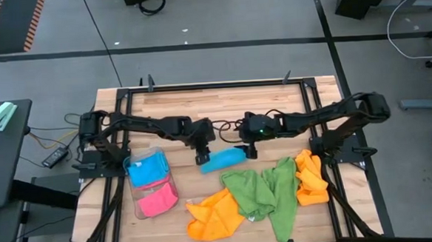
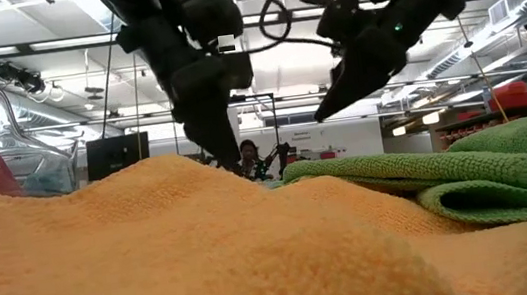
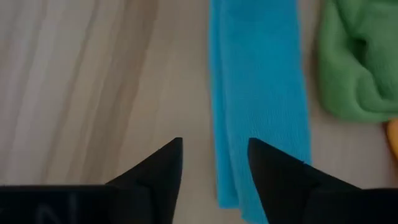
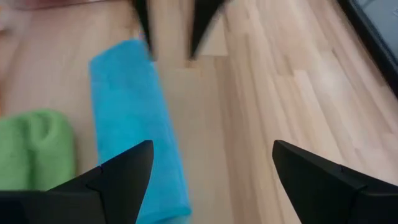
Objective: Fold microfiber towels
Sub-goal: Put the blue microfiber cloth into the transparent bin
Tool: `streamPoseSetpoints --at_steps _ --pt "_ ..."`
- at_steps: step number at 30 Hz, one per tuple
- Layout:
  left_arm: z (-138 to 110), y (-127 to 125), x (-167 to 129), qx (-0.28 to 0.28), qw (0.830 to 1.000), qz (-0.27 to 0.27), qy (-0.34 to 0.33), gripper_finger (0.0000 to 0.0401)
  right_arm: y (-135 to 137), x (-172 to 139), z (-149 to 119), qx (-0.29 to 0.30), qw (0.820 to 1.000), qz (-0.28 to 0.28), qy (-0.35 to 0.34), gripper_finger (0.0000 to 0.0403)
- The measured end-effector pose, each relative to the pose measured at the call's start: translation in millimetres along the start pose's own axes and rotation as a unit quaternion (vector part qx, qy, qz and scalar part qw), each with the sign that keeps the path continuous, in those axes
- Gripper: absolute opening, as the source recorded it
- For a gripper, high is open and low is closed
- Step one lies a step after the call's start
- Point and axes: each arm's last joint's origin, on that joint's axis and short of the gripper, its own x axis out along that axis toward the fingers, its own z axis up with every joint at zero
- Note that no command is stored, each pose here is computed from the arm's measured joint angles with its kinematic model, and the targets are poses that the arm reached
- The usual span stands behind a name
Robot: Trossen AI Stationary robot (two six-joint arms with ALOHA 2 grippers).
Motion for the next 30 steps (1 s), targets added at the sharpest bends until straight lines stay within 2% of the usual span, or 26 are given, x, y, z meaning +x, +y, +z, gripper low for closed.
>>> streamPoseSetpoints --at_steps 8,14,17,20,25,30 --pt "-2 1 22 -0.043 0.997 -0.065 0.02 0.0269 2 0 -7 -0.012 1.0 0.003 -0.002 0.0339" --pt "-11 3 46 -0.069 0.993 -0.071 0.061 0.0277 2 0 -6 -0.019 1.0 0.004 -0.009 0.0339" --pt "-13 4 52 -0.072 0.993 -0.068 0.068 0.0253 3 0 -5 -0.021 1.0 0.012 -0.017 0.0339" --pt "-14 4 53 -0.069 0.993 -0.067 0.074 0.0211 3 0 -4 -0.026 0.999 0.013 -0.023 0.0339" --pt "-16 6 54 -0.057 0.993 -0.061 0.079 0.0113 3 0 -3 -0.026 0.999 0.015 -0.025 0.0339" --pt "-15 14 54 -0.036 0.994 -0.065 0.075 0.0019 5 0 -3 -0.026 0.998 0.054 -0.029 0.0339"
